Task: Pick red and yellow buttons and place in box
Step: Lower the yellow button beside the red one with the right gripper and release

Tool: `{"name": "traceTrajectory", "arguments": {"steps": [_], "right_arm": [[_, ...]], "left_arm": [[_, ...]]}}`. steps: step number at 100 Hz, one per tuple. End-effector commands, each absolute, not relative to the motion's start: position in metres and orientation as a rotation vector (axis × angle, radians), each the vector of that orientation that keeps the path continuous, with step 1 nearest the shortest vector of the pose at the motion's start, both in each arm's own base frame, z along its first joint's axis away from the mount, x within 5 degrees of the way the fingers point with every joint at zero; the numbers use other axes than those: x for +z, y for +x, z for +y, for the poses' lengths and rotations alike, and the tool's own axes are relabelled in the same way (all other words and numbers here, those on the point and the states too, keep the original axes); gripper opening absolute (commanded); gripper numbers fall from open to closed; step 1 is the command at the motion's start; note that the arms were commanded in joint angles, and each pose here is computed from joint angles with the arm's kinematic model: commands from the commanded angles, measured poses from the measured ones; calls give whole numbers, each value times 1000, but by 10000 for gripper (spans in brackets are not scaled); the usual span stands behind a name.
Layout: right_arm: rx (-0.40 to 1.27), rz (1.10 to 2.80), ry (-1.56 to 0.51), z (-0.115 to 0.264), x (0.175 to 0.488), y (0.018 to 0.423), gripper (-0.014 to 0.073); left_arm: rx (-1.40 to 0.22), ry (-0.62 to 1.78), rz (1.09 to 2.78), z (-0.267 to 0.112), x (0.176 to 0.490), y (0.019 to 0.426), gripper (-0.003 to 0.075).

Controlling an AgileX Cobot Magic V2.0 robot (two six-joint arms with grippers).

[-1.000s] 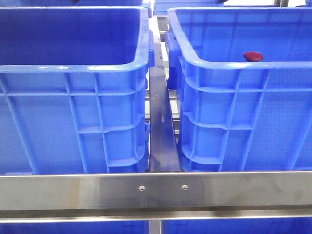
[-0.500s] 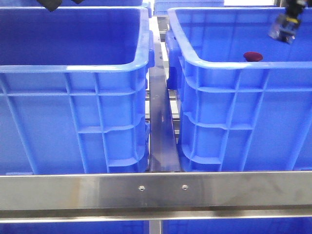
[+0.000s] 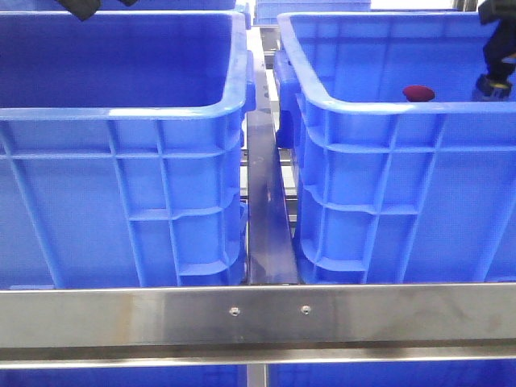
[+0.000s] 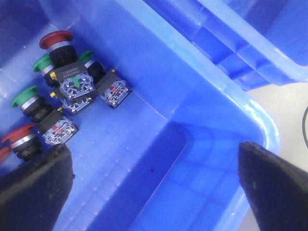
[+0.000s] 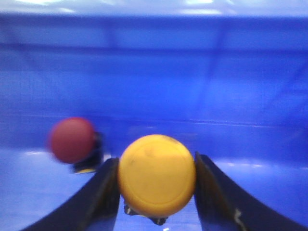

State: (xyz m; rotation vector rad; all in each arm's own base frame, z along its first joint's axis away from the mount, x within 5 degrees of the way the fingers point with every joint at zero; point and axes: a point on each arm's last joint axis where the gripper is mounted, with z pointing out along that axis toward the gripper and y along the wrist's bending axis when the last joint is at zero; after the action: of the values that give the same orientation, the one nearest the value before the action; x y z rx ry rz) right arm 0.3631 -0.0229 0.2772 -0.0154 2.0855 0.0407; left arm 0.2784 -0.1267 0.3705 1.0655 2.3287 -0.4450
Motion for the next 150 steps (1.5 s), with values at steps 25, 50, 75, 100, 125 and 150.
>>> {"name": "traceTrajectory", "arguments": {"steps": [25,50,75,100,125,150], "right_arm": [[-132,1980,91,-42,276,383,174],[-74,2000,195,-43,262,397,174],[-38,2031,254,-44,247,404,174],[-37,2038,254,-44,244,405,424],[-38,2018,257,-44,252,402,510],[-31,1961,249,-43,276,394,510]], "left_arm": [[-468,1012,2238,-126,395,271,649],[-469,1013,2240,-126,395,271,649],[-469,1013,2240,-126,395,271,649],[-470,1015,2241,-126,394,270,649],[-474,1023,2250,-126,394,269,649],[-474,1023,2250,-126,394,269,649]]}}
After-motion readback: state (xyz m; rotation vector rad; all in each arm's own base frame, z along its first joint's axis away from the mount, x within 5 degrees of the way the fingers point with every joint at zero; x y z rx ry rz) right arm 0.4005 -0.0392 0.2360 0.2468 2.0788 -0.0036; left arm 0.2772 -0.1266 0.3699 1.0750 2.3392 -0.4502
